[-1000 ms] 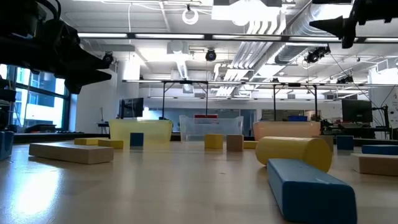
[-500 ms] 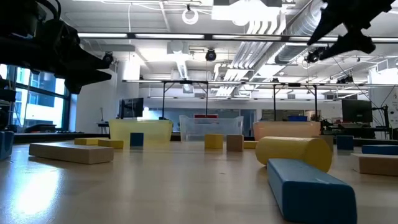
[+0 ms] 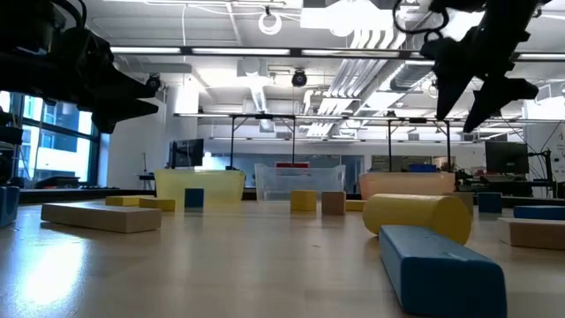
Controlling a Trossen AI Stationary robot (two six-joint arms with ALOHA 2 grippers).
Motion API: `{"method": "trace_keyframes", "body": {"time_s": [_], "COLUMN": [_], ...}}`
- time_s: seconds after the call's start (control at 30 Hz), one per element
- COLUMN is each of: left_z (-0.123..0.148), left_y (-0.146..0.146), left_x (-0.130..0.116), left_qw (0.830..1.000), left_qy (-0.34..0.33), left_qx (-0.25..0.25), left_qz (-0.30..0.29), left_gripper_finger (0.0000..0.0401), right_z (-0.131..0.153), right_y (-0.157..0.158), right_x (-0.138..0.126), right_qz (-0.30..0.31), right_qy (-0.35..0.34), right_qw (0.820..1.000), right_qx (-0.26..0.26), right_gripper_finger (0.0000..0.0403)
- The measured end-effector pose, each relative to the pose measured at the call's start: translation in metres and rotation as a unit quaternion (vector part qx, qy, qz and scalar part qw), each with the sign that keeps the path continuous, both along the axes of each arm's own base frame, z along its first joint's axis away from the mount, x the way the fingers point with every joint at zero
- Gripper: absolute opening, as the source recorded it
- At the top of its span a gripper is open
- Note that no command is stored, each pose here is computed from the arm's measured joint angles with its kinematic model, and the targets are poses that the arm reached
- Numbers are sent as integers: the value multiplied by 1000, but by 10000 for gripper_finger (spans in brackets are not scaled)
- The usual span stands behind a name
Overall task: Sort & place blocks by color
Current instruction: Put the brown block into the orange bin
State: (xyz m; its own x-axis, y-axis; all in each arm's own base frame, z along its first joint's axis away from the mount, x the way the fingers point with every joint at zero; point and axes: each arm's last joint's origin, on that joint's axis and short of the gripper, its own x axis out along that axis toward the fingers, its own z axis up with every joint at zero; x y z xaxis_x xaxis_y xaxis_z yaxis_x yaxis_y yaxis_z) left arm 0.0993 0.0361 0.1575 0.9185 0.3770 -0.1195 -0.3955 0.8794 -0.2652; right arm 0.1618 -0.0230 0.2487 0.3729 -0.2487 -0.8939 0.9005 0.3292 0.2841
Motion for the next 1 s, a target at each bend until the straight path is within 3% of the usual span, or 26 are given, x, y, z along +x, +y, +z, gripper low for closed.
{"method": "trace_keyframes", "body": {"time_s": [0.43, 1.0], "left_z": [0, 0], "left_y": [0, 0], "left_x": [0, 0], "left_qw": [1000, 998], "left_qy": [-8, -22], "left_qx": [-20, -51], "left_qz": [3, 12], "left_gripper_finger": [200, 200], "right_z": [-40, -82], "right_y": [-3, -20], "right_x": [32, 56], "right_qz": [-5, -25], "right_qy": [116, 190], "right_qw": [993, 980], "right_qx": [29, 43], "right_gripper_finger": [254, 254]}}
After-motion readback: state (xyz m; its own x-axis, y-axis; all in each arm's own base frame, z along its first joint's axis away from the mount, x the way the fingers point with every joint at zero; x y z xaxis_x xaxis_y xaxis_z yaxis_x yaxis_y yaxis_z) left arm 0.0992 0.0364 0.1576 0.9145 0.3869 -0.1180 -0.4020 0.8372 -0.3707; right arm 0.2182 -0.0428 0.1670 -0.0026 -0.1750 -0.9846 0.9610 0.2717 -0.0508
